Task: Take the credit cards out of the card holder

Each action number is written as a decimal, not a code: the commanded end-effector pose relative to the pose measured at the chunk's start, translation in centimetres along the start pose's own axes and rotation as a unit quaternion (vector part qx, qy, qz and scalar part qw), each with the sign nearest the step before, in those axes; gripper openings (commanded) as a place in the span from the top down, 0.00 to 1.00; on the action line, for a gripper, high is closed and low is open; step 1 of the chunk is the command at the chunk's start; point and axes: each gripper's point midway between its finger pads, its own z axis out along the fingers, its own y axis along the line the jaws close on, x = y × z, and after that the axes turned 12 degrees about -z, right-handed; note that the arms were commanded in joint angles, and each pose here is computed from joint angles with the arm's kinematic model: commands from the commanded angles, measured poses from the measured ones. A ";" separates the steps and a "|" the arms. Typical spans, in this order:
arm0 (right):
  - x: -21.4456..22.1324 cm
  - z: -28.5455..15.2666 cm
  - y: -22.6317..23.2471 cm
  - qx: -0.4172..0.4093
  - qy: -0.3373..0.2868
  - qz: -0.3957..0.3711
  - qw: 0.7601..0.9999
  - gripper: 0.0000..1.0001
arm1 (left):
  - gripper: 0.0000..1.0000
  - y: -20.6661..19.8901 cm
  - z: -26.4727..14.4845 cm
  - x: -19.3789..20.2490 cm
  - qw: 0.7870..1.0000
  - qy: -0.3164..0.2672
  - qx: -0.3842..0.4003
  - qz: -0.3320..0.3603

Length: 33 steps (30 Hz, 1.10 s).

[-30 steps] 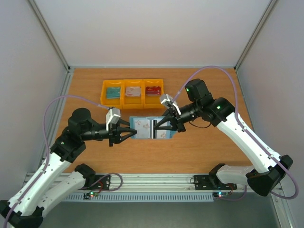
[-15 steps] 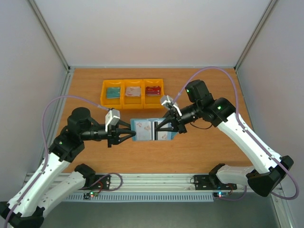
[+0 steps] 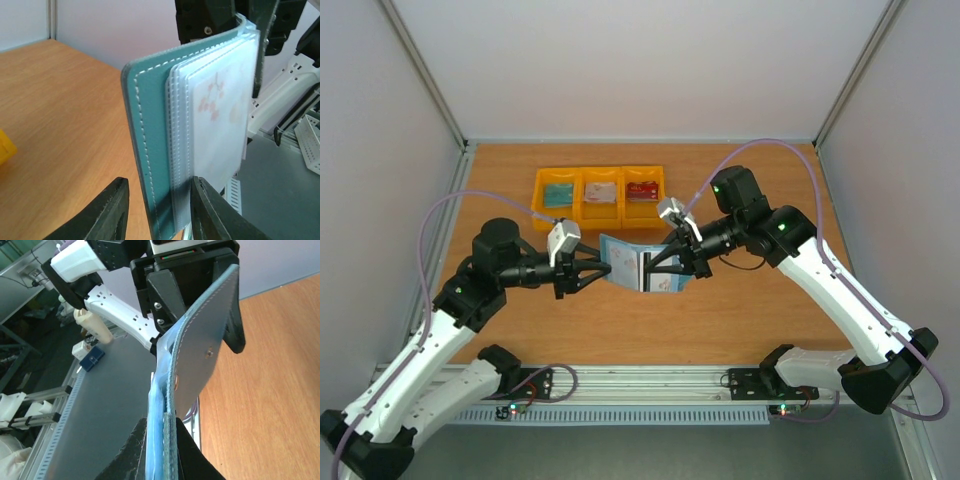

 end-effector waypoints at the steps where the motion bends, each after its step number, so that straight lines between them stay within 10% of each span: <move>1: -1.6 -0.4 1.2 -0.022 -0.030 -0.023 0.999 0.99 | 0.65 -0.1 0.6 -2.0 0.999 -0.039 0.007 0.025; 16: -2.2 -0.3 -0.8 0.017 -0.041 -0.045 0.998 0.99 | 0.63 -5.4 1.2 -1.7 0.987 -0.048 0.150 0.042; 25: -1.0 -1.3 -0.6 0.027 -0.028 0.000 0.999 0.99 | 0.59 3.5 0.4 -1.6 0.993 -0.074 -0.088 -0.003; 33: -0.6 -1.6 0.4 0.008 -0.037 -0.011 0.999 0.98 | 0.49 -4.0 -0.9 -0.6 0.990 -0.040 0.088 0.100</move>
